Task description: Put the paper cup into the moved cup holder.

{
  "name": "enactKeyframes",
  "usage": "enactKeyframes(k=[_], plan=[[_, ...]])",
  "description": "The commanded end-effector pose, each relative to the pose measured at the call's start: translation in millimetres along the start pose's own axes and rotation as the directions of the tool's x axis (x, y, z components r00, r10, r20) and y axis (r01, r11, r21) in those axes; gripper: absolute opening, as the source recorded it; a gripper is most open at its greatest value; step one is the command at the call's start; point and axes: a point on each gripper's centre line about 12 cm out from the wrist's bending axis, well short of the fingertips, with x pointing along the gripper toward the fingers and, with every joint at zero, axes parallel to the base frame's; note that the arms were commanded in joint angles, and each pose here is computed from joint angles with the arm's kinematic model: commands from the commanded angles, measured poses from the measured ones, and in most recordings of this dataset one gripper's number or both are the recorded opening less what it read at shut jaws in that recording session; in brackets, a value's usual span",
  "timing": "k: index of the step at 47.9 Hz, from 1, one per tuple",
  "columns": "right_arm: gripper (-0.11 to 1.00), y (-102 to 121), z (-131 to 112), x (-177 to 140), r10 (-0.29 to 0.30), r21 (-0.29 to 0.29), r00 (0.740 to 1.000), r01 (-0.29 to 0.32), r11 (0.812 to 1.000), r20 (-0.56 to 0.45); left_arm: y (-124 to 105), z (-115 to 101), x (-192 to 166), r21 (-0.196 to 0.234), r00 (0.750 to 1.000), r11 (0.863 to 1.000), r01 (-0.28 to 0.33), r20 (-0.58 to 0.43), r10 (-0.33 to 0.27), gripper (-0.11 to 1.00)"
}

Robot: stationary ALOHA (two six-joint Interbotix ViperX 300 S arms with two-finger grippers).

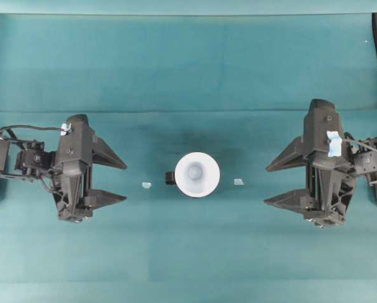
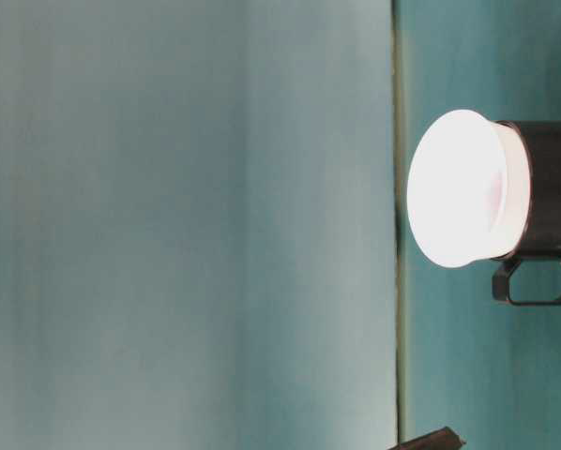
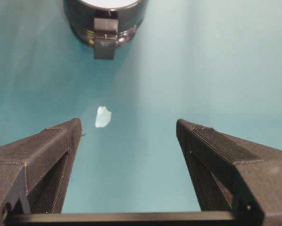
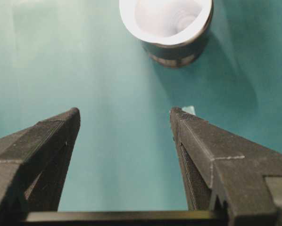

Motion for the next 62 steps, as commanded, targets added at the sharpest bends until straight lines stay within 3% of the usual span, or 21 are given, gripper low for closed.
enactKeyframes(k=[1, 62], plan=[[0.66, 1.7, 4.0, -1.8, 0.007, -0.014, 1.000, -0.007, 1.000, 0.017, -1.8, 5.2, -1.3, 0.003, 1.000, 1.000, 0.006, 0.019, -0.006, 0.85], [0.66, 1.2, 2.3, -0.2, 0.004, -0.014, 1.000, -0.004, 1.000, 0.010, -1.5, 3.6, -1.1, 0.000, 1.000, 1.000, 0.005, 0.015, -0.005, 0.85]])
